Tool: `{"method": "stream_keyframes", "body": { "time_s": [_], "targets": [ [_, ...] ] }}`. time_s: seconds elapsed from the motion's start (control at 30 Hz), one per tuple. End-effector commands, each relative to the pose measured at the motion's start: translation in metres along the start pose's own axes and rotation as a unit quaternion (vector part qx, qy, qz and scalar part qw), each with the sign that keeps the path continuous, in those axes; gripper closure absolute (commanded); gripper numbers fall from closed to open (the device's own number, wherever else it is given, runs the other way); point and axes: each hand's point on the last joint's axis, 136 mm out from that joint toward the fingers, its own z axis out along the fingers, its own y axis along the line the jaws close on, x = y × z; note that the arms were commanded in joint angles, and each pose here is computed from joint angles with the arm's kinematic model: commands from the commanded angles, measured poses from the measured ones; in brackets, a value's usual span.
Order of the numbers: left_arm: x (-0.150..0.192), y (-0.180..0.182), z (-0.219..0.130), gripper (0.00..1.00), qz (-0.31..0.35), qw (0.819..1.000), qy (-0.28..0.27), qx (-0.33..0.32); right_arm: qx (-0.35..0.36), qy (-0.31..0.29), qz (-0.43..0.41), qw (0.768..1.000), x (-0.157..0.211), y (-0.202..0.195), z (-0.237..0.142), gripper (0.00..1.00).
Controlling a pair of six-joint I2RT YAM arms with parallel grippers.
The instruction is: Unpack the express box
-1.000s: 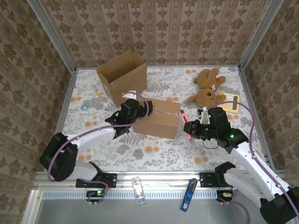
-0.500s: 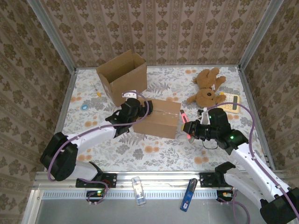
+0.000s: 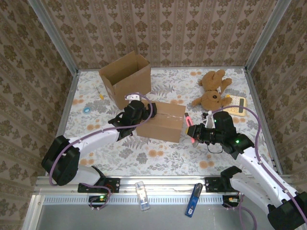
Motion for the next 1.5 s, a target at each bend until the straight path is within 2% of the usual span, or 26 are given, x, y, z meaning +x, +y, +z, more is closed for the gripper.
{"method": "stream_keyframes", "body": {
  "time_s": [0.0,1.47],
  "targets": [
    [0.090,0.059,0.003,0.02,0.067,0.982,0.146,-0.098,-0.040,0.042,-0.016,0.998,0.019,0.017,0.002,1.00],
    [0.098,0.067,0.003,0.02,0.061,0.981,0.148,-0.107,-0.024,0.085,-0.021,0.996,0.065,0.018,0.005,1.00]
  ]
}}
